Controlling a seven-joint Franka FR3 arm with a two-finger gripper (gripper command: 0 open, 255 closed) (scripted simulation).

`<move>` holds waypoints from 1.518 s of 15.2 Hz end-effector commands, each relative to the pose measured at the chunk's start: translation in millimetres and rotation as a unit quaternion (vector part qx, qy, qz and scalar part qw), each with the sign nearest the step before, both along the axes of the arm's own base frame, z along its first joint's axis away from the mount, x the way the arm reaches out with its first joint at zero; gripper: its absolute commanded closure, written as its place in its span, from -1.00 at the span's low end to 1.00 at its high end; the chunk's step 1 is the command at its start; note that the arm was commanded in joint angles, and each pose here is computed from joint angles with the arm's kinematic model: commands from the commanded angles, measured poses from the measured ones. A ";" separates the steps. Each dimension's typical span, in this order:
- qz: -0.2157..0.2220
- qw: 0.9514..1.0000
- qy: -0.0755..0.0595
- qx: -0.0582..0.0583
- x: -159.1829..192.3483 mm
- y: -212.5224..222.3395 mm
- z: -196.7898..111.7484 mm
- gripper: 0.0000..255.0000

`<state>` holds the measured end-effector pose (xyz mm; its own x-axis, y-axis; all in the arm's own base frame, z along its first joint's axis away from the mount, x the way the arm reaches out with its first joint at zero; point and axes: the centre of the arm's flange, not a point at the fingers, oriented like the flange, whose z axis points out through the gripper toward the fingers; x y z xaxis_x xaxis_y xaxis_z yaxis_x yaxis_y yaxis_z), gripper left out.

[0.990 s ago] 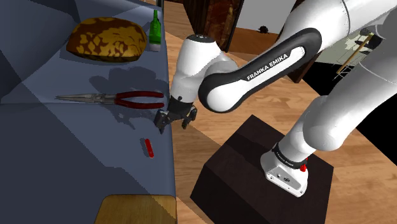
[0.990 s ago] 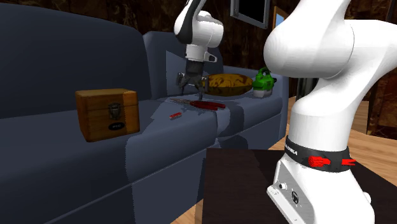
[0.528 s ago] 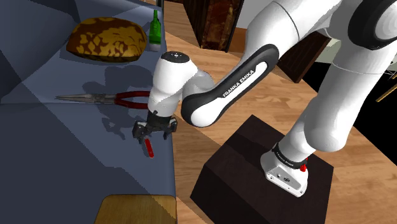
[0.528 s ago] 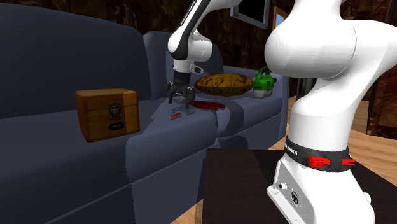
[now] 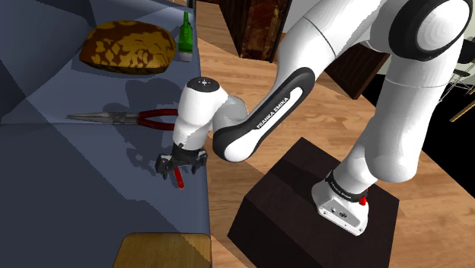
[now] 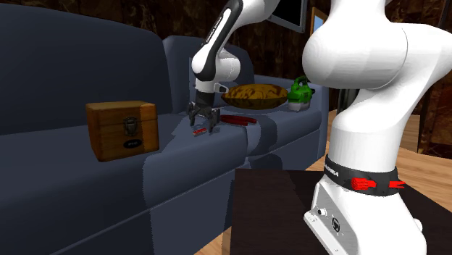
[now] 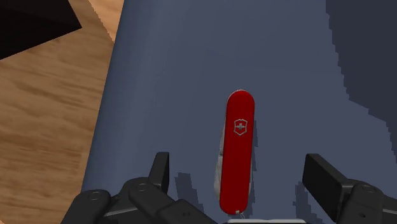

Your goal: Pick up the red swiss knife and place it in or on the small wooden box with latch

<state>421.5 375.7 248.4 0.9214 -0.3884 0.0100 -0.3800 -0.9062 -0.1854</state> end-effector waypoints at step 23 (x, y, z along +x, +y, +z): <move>0.000 1.000 0.000 0.000 0.3 0.4 34.3 1.00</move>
